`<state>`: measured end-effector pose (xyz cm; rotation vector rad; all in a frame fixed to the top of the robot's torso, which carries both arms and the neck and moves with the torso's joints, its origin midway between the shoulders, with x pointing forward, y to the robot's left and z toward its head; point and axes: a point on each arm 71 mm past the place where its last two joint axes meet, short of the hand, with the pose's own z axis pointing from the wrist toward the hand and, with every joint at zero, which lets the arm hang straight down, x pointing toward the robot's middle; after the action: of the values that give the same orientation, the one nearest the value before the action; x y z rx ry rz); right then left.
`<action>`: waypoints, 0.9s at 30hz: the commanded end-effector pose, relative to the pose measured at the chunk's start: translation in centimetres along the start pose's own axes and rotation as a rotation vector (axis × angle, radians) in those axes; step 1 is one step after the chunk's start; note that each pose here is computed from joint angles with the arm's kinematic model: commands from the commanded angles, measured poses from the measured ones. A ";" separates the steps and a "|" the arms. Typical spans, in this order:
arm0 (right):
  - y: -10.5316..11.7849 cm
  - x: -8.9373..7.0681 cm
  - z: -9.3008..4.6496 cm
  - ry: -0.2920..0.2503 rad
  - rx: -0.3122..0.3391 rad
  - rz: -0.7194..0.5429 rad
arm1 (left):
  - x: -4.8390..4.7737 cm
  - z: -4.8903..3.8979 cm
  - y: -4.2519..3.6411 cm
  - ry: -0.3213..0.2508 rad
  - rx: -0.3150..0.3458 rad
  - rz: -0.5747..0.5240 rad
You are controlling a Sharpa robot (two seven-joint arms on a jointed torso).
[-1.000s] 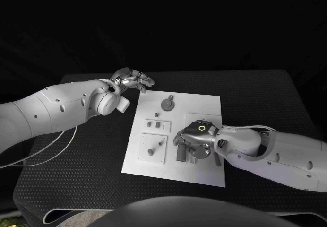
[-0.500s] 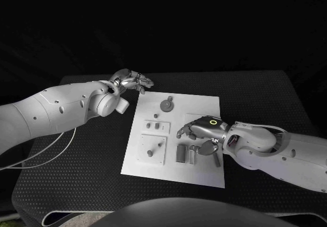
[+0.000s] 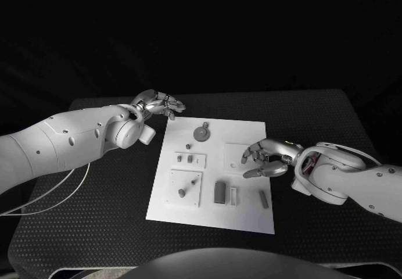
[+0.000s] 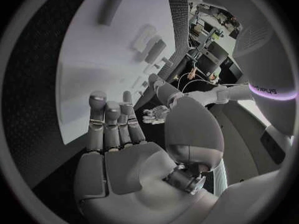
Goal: Assemble the parts on the task board
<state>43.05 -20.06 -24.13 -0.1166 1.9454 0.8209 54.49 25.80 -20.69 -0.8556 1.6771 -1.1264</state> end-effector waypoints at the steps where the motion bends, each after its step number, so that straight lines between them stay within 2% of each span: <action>1: -1.3 1.2 -0.7 0.154 0.160 0.112 | 0.30 0.08 -0.21 0.016 0.011 -0.002; 4: -2.2 1.4 -1.6 0.199 0.232 0.107 | 0.37 0.11 -0.23 0.017 0.012 -0.002; 11: -3.7 1.5 -3.2 0.240 0.355 0.079 | 0.45 0.10 -0.23 0.021 0.011 -0.003; 14: -4.0 1.5 -3.7 0.249 0.394 0.106 | 0.51 0.13 -0.24 0.022 0.012 -0.003; 17: -4.5 1.7 -4.2 0.266 0.453 0.201 | 0.68 0.12 -0.29 0.040 0.018 -0.005; 23: -4.4 1.7 -4.3 0.267 0.453 0.077 | 0.81 0.14 -0.31 0.047 0.019 -0.004; 27: -4.1 1.9 -4.4 0.284 0.438 0.065 | 0.83 0.12 -0.30 0.051 0.018 0.003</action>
<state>40.75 -25.32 -26.24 0.1571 2.3302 0.4625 54.42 25.28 -20.76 -0.8436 1.6947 -1.1460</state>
